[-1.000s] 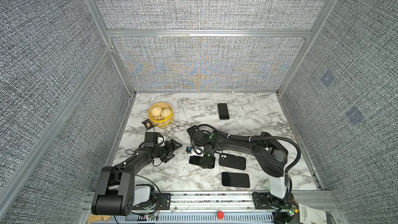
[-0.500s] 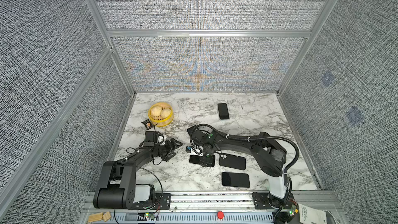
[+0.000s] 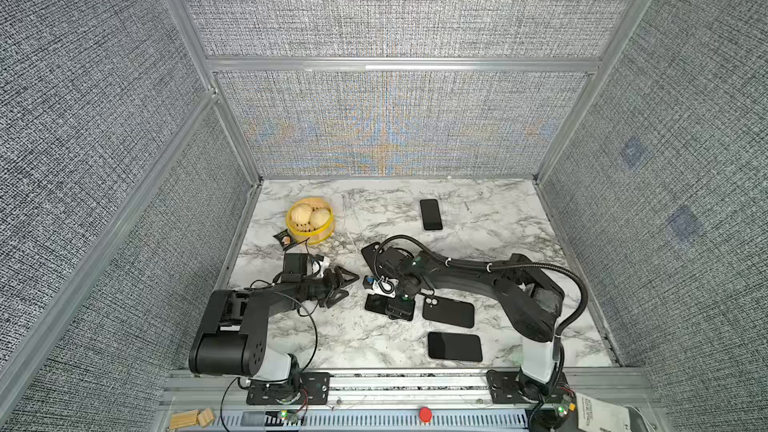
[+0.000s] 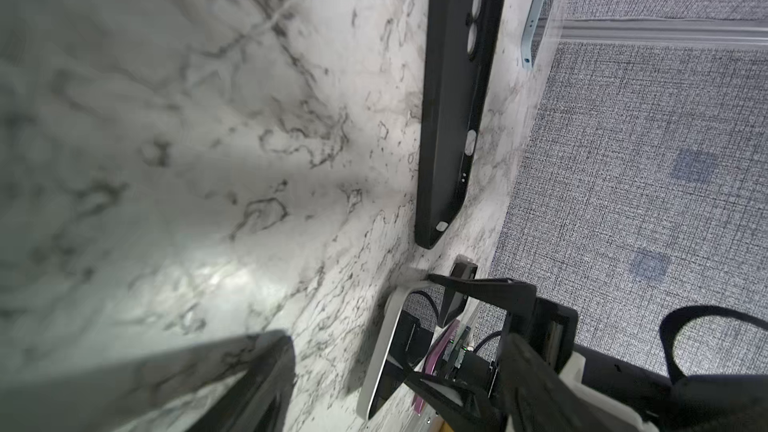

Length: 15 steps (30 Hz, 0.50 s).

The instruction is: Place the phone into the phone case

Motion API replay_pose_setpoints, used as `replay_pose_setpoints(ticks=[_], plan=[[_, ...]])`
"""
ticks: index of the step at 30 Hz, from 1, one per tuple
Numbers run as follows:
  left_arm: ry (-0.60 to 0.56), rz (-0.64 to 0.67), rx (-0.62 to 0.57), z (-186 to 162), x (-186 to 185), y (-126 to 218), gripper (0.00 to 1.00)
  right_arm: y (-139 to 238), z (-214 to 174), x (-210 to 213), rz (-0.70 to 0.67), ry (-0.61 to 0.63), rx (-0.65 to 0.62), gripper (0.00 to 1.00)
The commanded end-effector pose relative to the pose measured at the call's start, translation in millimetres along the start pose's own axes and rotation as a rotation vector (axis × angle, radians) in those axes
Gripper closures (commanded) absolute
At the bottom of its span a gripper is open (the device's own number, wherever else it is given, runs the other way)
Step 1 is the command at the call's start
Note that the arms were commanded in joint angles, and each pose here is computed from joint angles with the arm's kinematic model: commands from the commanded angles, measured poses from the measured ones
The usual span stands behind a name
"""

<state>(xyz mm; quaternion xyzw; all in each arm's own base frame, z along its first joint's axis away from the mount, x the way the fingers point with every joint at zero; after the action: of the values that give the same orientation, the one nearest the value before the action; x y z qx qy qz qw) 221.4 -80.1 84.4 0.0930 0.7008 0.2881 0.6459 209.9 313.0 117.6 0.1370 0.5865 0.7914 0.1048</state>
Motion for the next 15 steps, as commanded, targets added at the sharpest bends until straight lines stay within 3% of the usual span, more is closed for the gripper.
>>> replay_pose_setpoints(ticks=[1,15], plan=[[0.112,0.138,0.032,-14.6,17.3,-5.7,0.24,0.9,-3.1,1.3,0.039,-0.033,-0.018,0.33],[0.112,0.072,0.131,-35.3,20.3,-27.4,0.33,11.6,-13.2,-7.3,0.026,-0.078,-0.140,0.34]])
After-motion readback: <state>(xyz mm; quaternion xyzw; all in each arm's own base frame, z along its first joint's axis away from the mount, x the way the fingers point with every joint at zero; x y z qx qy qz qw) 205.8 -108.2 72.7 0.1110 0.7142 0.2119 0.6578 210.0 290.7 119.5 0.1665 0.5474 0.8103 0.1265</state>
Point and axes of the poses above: each gripper's point midway between its finger pads, its own y axis back along the fingers, its own x axis along the line the jaws close on, z = x × y, the point moved 10 cm from there along y, back along the fingers, and after that the axes turned 6 degrees about -y, right-handed, at the moved point
